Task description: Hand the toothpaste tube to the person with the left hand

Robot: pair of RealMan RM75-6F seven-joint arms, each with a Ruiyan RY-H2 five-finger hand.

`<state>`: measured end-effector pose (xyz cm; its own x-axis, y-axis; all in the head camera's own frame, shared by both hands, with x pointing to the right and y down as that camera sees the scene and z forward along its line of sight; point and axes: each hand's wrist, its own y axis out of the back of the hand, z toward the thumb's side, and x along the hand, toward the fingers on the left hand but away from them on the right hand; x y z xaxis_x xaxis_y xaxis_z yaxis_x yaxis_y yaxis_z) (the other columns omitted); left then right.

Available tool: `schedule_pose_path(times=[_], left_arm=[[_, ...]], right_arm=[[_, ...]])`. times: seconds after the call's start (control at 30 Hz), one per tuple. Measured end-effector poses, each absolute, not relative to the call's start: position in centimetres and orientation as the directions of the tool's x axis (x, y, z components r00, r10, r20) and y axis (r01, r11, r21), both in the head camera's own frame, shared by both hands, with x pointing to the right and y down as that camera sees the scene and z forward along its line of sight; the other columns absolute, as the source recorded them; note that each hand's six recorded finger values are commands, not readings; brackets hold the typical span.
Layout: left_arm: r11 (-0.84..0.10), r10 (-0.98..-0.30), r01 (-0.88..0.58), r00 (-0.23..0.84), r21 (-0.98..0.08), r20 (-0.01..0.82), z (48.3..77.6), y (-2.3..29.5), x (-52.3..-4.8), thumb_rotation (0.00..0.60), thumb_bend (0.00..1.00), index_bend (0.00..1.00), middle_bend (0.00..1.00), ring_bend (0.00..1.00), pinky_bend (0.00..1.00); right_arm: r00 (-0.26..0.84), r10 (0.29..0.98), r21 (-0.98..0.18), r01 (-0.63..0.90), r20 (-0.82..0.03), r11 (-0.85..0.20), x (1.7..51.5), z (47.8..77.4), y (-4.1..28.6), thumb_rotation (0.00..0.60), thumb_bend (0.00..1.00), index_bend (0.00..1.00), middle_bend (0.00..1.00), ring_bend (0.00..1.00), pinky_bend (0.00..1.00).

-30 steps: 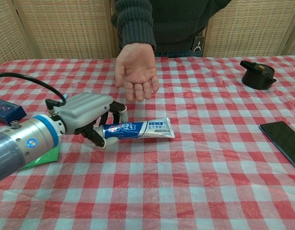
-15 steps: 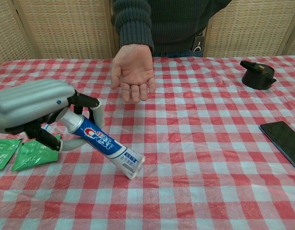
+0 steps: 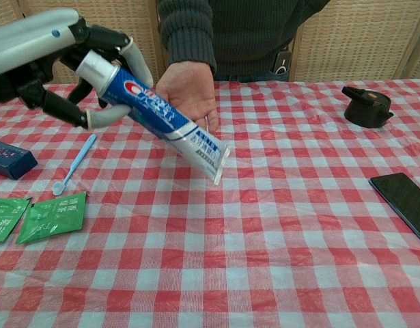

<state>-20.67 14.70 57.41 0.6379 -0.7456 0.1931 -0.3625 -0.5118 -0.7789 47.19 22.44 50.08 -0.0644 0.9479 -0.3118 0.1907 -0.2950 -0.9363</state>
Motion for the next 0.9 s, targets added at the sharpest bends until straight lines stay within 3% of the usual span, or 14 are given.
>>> schedule_pose_path(times=[0.23,0.47,0.63,0.9], left_arm=[[-0.466,-0.840,-0.585,0.528,-0.664,0.125,57.2,12.7,-20.3,0.600,0.43,0.64,0.51,0.59,0.74],[-0.390,-0.918,-0.732,0.358,-0.559,0.172,60.4,12.2,-20.3,0.600,0.43,0.64,0.51,0.59,0.74],[-0.360,-0.932,-0.769,0.281,-0.527,0.227,63.0,12.0,-20.3,0.600,0.43,0.64,0.51,0.59,0.74],[-0.368,-0.928,-0.770,0.267,-0.521,0.260,64.5,12.2,-20.0,0.600,0.37,0.60,0.49,0.59,0.73]], right_arm=[[-0.062,0.948,-0.936,0.191,-0.313,-0.296,47.1,50.1,22.5,0.600,0.00,0.16,0.00,0.00,0.00],[-0.063,0.948,-0.936,0.191,-0.313,-0.296,47.2,50.1,22.4,0.600,0.00,0.16,0.00,0.00,0.00],[-0.068,0.948,-0.936,0.194,-0.312,-0.295,47.4,50.1,22.4,0.600,0.00,0.16,0.00,0.00,0.00],[-0.070,0.948,-0.935,0.200,-0.311,-0.293,47.5,49.9,22.3,0.600,0.00,0.16,0.00,0.00,0.00]])
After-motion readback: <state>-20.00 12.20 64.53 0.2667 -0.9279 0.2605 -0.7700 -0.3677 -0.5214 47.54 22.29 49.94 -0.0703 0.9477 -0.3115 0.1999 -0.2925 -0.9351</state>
